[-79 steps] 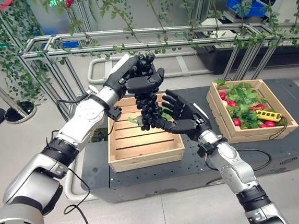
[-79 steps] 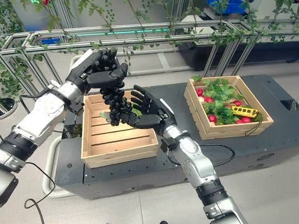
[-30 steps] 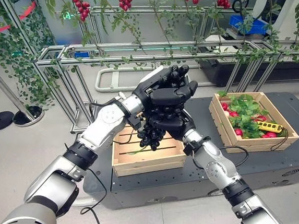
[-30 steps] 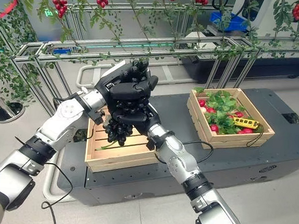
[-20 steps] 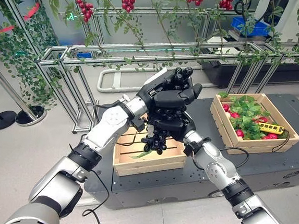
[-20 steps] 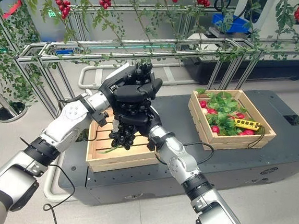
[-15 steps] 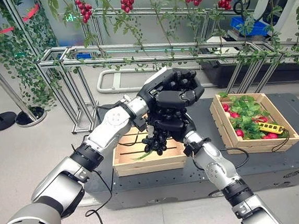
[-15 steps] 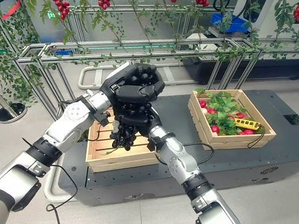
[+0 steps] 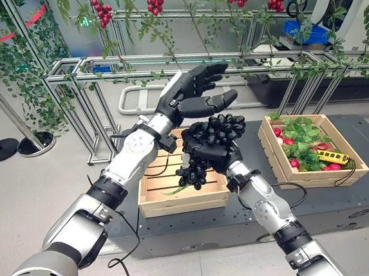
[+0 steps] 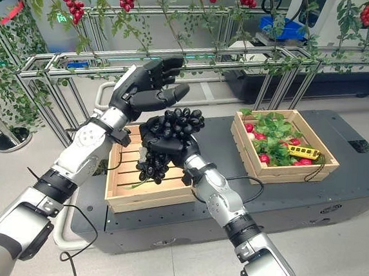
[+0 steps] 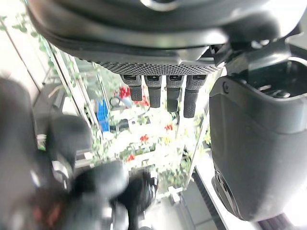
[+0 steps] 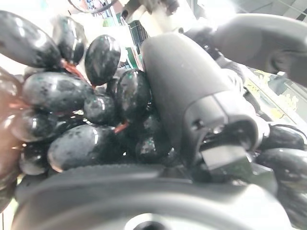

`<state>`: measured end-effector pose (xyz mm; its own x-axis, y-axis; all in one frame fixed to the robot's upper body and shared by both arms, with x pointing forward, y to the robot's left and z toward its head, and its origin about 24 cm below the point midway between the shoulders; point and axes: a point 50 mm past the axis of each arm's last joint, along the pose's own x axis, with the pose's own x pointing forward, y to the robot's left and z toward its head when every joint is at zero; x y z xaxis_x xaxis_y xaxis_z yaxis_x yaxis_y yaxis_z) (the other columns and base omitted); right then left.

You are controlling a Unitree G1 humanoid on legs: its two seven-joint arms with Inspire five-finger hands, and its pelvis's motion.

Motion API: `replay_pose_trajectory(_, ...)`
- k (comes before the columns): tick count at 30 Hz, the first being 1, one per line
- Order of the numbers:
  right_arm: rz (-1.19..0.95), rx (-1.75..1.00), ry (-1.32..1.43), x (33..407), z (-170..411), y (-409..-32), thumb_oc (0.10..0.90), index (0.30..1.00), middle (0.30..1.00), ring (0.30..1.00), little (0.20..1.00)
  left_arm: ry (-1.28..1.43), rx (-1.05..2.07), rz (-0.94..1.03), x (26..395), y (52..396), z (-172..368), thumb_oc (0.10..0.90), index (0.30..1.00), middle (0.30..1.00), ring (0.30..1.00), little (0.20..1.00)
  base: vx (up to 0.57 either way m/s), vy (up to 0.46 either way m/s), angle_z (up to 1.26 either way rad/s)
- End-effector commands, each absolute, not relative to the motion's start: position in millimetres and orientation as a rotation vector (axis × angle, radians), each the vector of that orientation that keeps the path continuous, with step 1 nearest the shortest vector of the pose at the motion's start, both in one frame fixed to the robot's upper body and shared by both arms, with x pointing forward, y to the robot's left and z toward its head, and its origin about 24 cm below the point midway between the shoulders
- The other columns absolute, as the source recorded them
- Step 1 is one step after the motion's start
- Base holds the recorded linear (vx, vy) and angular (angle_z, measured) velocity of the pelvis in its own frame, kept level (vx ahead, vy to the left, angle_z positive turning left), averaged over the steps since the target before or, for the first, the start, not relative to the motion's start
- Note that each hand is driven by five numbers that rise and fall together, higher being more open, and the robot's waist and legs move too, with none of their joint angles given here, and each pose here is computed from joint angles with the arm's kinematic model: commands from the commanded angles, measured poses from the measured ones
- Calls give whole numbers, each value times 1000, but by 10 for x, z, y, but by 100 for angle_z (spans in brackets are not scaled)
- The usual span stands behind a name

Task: Pick up the fruits from the basket on one side to the basket on the other side

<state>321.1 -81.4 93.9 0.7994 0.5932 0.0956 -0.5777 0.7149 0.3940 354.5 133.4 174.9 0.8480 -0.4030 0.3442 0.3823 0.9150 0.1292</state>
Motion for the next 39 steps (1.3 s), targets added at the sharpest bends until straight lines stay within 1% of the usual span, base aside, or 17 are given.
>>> replay_pose_trajectory(1,640,610,-307,3318,1544,-888,400,300,300,300,300,-621,123,-371,3615,1486,2320,800,900,900,900,900,0,0,0)
replay_pose_trajectory(9,545,585,-272,3298,1334,-1118,400,300,300,300,300,-729,54,-384,3476,1562,2490,800,900,900,900,900,1,-2,0)
replay_pose_trajectory(12,486,566,-262,3240,1199,-1242,400,300,300,300,300,-743,47,-353,3389,1618,2433,800,900,900,900,900,2,-18,-9)
replay_pose_trajectory(14,424,573,-254,3122,1041,-1386,400,300,300,300,300,-689,35,-264,3303,1750,2187,800,900,900,900,900,6,-33,-10)
replay_pose_trajectory(15,415,573,-252,3104,1019,-1401,400,300,300,300,300,-678,32,-250,3292,1768,2148,800,900,900,900,900,1,-32,-6)
replay_pose_trajectory(17,383,568,-245,2979,889,-1481,400,300,300,300,300,-627,7,-185,3175,1838,1855,800,900,900,900,900,1,-35,-6)
replay_pose_trajectory(19,330,552,-231,2818,759,-1562,400,300,300,300,300,-506,-84,-96,2994,1875,1424,800,900,900,900,900,9,-52,-6)
replay_pose_trajectory(20,291,549,-216,2707,667,-1600,400,300,300,300,300,-387,-157,-43,2867,1881,1087,800,900,900,900,900,7,-44,-10)
replay_pose_trajectory(21,291,549,-215,2706,666,-1599,400,300,300,300,300,-386,-157,-43,2865,1881,1086,800,900,900,900,900,15,-61,-14)
replay_pose_trajectory(23,242,545,-196,2580,585,-1652,400,300,300,300,300,-230,-179,28,2643,1904,655,800,900,900,900,900,6,-75,-12)
replay_pose_trajectory(24,236,545,-194,2573,581,-1658,400,300,300,300,300,-210,-178,30,2632,1902,624,800,900,900,900,900,6,-83,-8)
replay_pose_trajectory(25,210,553,-189,2512,551,-1691,400,300,300,300,300,-136,-125,26,2527,1894,445,800,900,900,900,900,2,-53,-5)
replay_pose_trajectory(28,185,561,-191,2433,520,-1764,400,300,300,300,300,-54,-119,0,2408,1869,283,800,900,900,900,900,-12,-57,-10)
replay_pose_trajectory(30,147,583,-193,2355,476,-1821,400,300,300,300,300,29,-118,-76,2325,1829,143,800,900,900,900,900,-37,-75,-8)
replay_pose_trajectory(32,106,606,-191,2312,437,-1858,400,300,300,300,300,51,-114,-137,2272,1762,104,800,900,900,900,900,-49,-67,-1)
replay_pose_trajectory(36,75,645,-179,2288,382,-1828,400,300,300,300,300,62,-120,-159,2298,1732,93,800,900,900,900,900,-48,-68,-14)
replay_pose_trajectory(39,106,627,-157,2312,373,-1760,400,300,300,300,300,84,-76,-115,2394,1738,86,800,900,900,900,900,-62,-61,-21)
